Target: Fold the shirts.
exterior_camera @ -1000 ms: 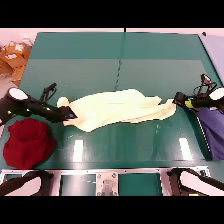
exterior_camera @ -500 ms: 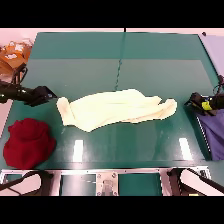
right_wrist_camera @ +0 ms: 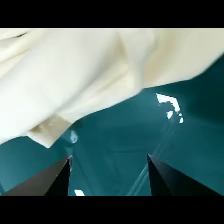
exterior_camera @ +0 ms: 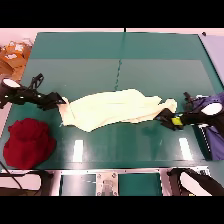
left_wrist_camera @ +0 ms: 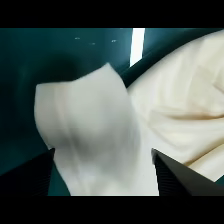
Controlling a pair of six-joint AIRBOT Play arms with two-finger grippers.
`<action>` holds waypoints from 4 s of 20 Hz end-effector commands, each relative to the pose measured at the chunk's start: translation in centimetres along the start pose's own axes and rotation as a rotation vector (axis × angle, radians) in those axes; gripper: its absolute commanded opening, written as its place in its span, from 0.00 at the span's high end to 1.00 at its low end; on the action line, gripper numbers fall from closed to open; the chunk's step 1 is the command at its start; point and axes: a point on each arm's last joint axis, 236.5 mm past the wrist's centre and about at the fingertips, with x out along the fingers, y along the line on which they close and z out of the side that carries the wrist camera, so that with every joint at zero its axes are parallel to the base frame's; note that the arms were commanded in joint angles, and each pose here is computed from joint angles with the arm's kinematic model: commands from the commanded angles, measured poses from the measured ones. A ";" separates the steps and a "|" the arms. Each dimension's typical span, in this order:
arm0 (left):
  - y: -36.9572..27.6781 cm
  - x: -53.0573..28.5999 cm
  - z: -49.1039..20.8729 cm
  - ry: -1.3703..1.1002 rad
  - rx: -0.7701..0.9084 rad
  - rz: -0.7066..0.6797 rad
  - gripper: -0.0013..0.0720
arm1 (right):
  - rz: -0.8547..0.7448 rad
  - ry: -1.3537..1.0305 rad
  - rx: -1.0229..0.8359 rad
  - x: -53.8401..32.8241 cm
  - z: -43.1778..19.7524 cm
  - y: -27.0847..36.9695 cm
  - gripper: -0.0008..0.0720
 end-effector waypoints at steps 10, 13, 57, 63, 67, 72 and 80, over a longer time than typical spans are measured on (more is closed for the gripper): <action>-3.4 2.6 -1.2 0.066 0.110 -0.032 0.95 | 0.132 0.051 -0.017 10.7 -2.5 7.6 0.25; -4.3 1.2 0.0 0.011 0.142 -0.024 0.95 | 0.173 -0.017 -0.128 9.9 0.1 10.1 0.85; -20.8 2.2 18.7 -0.367 0.450 -0.206 0.26 | 0.338 -0.273 -0.157 5.8 17.6 12.4 0.67; -16.0 -6.3 14.1 -0.086 0.343 -0.279 0.95 | 0.395 -0.166 -0.233 -2.7 18.1 9.9 0.60; -12.1 -8.3 10.5 0.085 0.209 -0.256 0.95 | 0.349 -0.140 -0.109 -6.4 15.6 4.3 0.74; -9.8 -8.0 6.0 0.071 0.144 -0.132 0.95 | 0.139 -0.135 0.067 -7.0 9.8 -5.2 0.71; -1.9 -1.8 -3.8 0.039 -0.055 -0.010 0.35 | 0.077 -0.068 0.136 -1.3 5.4 -7.6 0.58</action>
